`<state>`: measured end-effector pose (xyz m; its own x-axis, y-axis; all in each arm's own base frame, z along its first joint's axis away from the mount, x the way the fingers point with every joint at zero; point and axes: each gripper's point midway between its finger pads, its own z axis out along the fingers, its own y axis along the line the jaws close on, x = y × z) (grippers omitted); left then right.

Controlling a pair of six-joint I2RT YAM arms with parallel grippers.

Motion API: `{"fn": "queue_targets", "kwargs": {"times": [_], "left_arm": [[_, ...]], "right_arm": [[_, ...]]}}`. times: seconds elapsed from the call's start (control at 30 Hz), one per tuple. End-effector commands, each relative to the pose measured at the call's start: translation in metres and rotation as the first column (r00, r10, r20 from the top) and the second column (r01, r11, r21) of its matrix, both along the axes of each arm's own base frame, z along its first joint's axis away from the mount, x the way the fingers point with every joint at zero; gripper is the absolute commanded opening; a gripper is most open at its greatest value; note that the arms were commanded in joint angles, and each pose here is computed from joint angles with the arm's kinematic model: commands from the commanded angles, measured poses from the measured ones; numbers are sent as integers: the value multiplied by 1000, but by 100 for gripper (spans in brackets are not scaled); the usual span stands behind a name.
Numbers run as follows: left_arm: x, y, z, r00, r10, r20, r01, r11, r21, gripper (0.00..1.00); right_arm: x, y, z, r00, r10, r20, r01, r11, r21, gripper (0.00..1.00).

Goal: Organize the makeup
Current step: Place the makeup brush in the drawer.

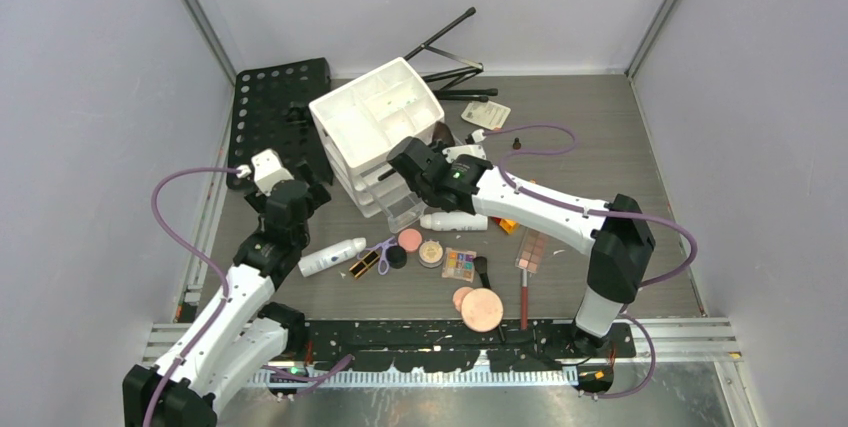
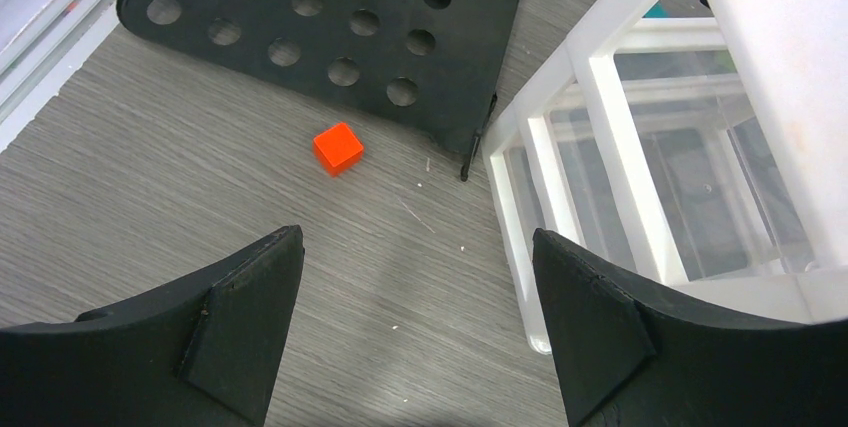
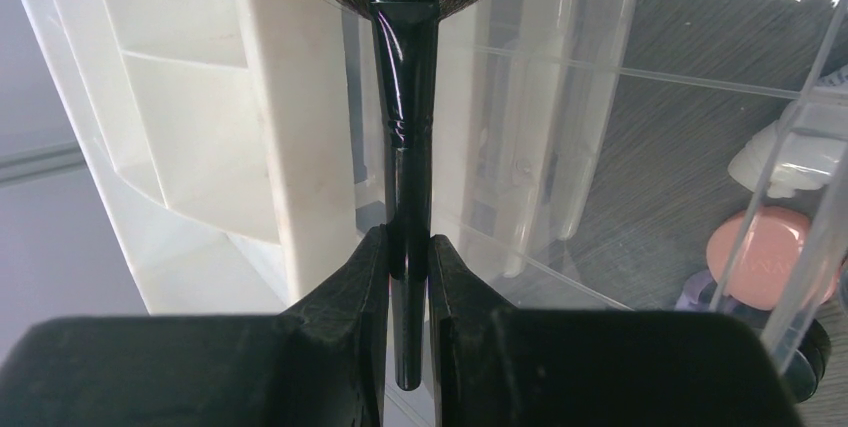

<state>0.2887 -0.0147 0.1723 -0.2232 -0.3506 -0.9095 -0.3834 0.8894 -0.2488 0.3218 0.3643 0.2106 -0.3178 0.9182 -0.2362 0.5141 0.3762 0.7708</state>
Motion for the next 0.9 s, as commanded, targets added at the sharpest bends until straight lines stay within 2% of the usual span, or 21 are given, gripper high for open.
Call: {"fn": "queue_targets", "kwargs": {"times": [0.0,0.27,0.33,0.37,0.4,0.67,0.87], "left_arm": [[5,0,22,997,14,77,-11,999,-34,87],[6,-1,22,997,11,75,-8,999,-35,87],[6,-1,22,997,12,76,-9,999,-36,87],[6,-1,23,997,12,77,-9,999,-36,87],[6,-1,22,997,11,74,-9,999,-34,87],[6,-1,21,997,11,73,-9,999,-33,87],[6,-1,21,997,11,72,-9,999,-34,87]], "right_arm": [[5,0,8,999,-20,27,21,1000,-3,12],[3,7,11,1000,15,21,-15,1000,-3,31],[3,5,13,1000,17,24,-17,1000,-2,39],[2,5,15,999,18,28,-18,1000,-3,48],[1,4,16,999,18,34,-18,1000,-6,50],[-1,-9,43,994,14,105,-13,1000,-17,51],[-8,-28,100,967,44,252,-34,998,-45,51]]}}
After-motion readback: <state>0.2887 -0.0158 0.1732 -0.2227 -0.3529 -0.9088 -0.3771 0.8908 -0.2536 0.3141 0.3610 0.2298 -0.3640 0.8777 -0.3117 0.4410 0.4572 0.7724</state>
